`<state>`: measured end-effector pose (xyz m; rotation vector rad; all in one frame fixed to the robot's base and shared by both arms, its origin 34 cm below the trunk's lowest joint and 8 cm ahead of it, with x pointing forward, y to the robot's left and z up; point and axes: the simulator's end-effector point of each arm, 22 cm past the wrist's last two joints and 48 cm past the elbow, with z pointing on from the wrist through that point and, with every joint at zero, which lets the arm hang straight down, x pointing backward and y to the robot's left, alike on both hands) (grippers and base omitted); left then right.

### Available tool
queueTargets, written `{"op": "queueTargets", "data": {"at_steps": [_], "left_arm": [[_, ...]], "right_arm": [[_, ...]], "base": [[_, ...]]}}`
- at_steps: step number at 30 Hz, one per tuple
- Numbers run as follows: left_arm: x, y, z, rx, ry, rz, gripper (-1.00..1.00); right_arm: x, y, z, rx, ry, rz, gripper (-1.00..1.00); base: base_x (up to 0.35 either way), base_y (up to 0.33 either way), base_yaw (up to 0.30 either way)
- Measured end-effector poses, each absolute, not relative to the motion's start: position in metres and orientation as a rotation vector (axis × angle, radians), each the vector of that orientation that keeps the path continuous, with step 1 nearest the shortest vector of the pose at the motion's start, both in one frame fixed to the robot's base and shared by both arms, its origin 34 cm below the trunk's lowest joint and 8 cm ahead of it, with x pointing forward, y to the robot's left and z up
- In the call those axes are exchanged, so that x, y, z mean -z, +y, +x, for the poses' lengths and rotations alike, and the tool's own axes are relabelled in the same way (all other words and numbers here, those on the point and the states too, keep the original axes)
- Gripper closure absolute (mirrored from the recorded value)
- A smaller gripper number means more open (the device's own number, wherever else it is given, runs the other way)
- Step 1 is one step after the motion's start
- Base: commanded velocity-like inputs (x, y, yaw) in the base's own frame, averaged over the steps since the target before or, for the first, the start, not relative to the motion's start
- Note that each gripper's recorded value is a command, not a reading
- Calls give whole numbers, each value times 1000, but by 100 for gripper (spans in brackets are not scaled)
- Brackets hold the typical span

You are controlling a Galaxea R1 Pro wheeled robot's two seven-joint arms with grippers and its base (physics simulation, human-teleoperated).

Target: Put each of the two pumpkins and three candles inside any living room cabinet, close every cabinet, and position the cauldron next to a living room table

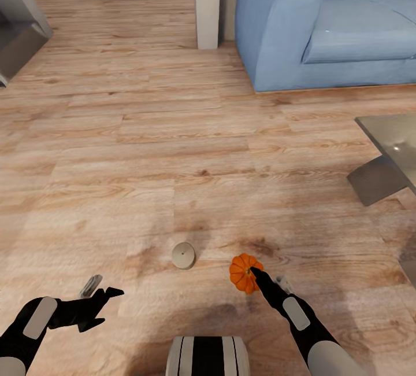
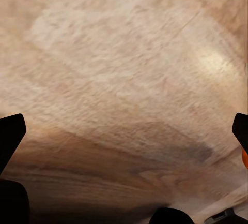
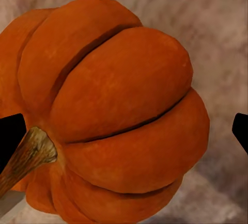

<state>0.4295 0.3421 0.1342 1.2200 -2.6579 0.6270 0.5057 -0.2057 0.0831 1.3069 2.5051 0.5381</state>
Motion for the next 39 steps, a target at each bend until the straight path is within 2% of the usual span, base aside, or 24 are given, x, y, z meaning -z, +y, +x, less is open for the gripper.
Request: {"op": "queueTargets", "data": {"at_steps": [33, 34, 39], "left_arm": [[-134, 341, 429, -629, -2657, 1218, -100], [-134, 341, 429, -629, -2657, 1218, -100], [-134, 341, 429, -628, -2657, 1218, -100]], "right_arm": [[-83, -205, 505, -539, 2508, 1308, -100], [-83, -205, 505, -539, 2508, 1308, 100], [-83, -206, 505, -538, 2509, 1307, 100]], "base": [[8, 8, 0], [0, 0, 0], [0, 0, 0]]}}
